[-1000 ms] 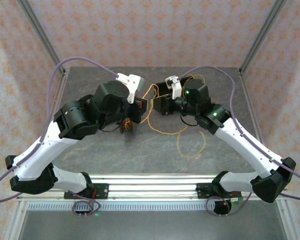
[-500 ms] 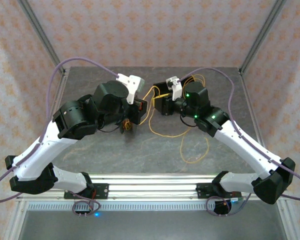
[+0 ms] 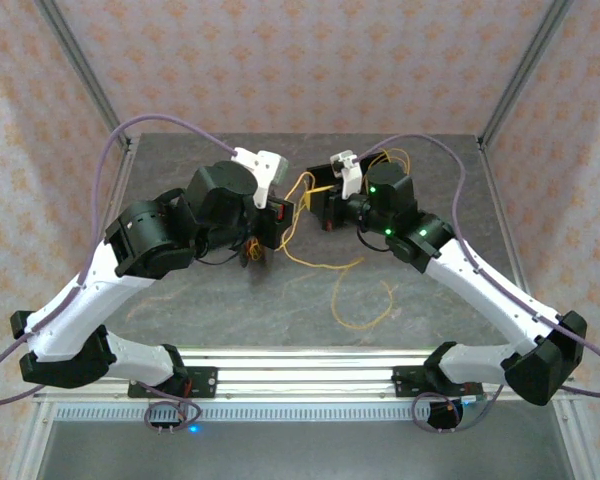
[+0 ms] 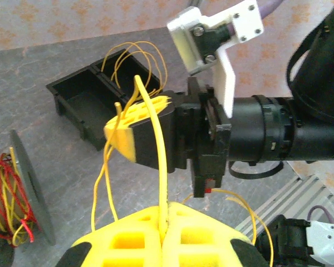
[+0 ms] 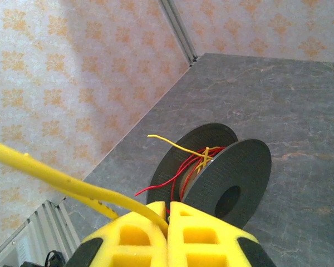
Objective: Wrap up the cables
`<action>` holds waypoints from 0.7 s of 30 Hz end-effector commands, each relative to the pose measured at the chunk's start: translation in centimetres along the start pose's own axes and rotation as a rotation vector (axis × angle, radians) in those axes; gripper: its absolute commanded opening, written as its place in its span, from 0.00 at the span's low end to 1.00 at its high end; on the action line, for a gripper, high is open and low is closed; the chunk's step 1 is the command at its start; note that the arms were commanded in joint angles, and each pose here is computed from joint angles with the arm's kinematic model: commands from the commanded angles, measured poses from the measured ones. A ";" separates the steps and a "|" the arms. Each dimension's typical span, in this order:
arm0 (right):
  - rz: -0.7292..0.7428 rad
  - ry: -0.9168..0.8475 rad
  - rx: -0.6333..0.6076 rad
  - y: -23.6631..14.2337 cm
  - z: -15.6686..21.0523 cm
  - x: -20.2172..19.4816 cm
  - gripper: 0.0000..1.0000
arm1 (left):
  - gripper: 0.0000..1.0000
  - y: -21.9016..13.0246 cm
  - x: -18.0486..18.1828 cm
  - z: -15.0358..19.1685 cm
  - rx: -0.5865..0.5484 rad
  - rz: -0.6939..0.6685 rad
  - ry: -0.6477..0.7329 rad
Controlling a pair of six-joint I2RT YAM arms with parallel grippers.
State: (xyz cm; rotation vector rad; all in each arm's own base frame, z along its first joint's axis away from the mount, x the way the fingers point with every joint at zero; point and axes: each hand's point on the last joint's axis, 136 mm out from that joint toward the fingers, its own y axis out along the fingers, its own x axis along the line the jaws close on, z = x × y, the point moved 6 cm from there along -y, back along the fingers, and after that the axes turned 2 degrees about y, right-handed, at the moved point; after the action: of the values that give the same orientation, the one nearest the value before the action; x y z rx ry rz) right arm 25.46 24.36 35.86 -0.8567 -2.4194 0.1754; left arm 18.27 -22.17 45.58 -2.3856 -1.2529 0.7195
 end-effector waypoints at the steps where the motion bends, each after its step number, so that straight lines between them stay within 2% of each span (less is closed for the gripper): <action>1: 0.079 0.060 -0.041 -1.6 -1.0 -0.4 0.00 | 0.43 -0.7 0.7 -0.5 -0.041 -0.049 0.024; 2: 0.086 0.088 -0.032 -1.8 -1.0 -0.4 0.00 | 0.67 -0.6 0.8 -0.4 -0.057 -0.043 0.032; 4: 0.085 0.147 -0.014 -2.1 -1.1 -0.2 0.00 | 0.95 -0.8 0.9 -0.4 -0.101 -0.023 0.035; 5: 0.086 0.179 -0.005 -2.2 -1.2 -0.1 0.00 | 0.99 -0.9 1.0 -0.3 -0.129 -0.019 0.037; 11: 0.105 0.358 0.033 -3.0 -1.3 0.2 0.00 | 0.99 -2.2 2.5 1.0 -0.288 0.007 0.042; 18: 0.051 0.546 0.103 -2.9 -1.8 1.1 0.00 | 0.99 -1.9 3.3 4.2 -0.386 0.111 0.080; 21: 0.016 0.596 0.161 -2.6 -1.8 1.8 0.00 | 0.99 -0.8 3.7 4.9 -0.411 0.098 0.100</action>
State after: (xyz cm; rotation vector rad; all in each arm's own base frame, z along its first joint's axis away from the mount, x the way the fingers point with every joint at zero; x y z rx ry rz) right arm 24.61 22.85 38.14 -0.8215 -1.9027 0.0963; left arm 15.94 -17.76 40.00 -2.6844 -1.3295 0.4788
